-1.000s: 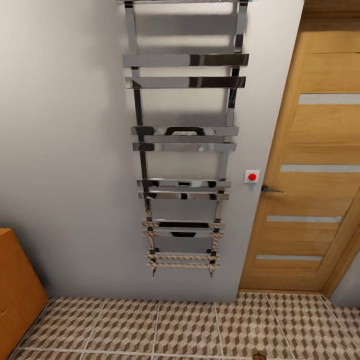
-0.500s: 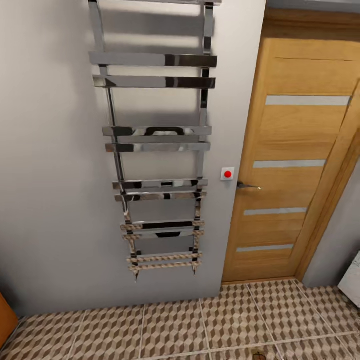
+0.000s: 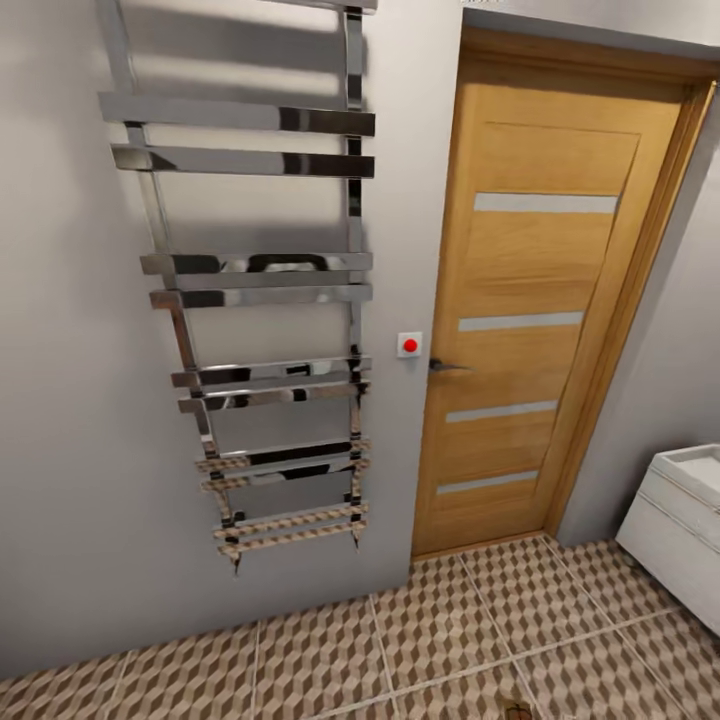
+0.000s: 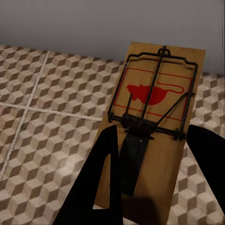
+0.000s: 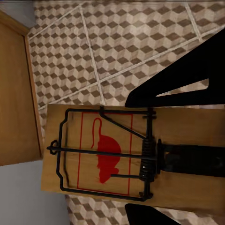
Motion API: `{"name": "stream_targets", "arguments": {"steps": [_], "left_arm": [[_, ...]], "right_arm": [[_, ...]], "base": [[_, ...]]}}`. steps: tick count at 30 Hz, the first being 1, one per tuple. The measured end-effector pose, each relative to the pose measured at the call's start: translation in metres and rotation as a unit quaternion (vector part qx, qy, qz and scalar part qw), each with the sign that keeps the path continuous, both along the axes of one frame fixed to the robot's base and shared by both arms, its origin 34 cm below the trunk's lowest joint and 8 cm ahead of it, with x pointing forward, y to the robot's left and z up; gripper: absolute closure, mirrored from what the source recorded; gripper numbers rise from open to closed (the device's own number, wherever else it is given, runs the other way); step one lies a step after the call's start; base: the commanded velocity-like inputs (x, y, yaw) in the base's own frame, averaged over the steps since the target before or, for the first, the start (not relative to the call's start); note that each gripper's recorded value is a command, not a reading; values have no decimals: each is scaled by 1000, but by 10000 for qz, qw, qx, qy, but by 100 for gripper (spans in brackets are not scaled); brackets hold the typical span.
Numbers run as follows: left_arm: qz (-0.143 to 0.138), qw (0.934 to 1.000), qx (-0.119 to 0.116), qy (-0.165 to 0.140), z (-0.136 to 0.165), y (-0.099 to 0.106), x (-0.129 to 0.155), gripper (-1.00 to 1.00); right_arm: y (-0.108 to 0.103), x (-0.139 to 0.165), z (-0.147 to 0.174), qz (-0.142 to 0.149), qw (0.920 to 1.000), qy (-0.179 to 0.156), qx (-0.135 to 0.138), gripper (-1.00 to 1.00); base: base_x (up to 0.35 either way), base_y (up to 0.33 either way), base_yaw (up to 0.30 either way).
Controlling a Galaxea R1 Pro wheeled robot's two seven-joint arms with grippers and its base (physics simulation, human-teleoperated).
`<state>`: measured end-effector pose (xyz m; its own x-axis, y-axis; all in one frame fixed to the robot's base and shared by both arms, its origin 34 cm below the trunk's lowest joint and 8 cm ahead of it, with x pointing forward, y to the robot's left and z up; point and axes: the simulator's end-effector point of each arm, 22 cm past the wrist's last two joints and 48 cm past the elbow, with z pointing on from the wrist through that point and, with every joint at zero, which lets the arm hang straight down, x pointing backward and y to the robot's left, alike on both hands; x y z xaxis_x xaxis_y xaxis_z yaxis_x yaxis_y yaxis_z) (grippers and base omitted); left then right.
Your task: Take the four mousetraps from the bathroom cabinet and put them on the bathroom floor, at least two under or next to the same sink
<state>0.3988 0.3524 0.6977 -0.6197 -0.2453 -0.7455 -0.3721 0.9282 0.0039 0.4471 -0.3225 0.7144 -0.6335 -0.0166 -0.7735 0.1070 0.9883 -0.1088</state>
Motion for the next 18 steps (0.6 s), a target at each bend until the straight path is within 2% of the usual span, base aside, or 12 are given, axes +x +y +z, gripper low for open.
{"name": "stream_targets", "arguments": {"steps": [15,18], "left_arm": [[-18,10000,-12,-3,0,-1,0,100],[-76,9999,-88,-2,-1,-13,1,100]], "right_arm": [[0,0,0,0,10000,0,0,100],[0,0,0,0,10000,-2,0,100]], "base": [[0,0,-272],[0,0,-272]]}}
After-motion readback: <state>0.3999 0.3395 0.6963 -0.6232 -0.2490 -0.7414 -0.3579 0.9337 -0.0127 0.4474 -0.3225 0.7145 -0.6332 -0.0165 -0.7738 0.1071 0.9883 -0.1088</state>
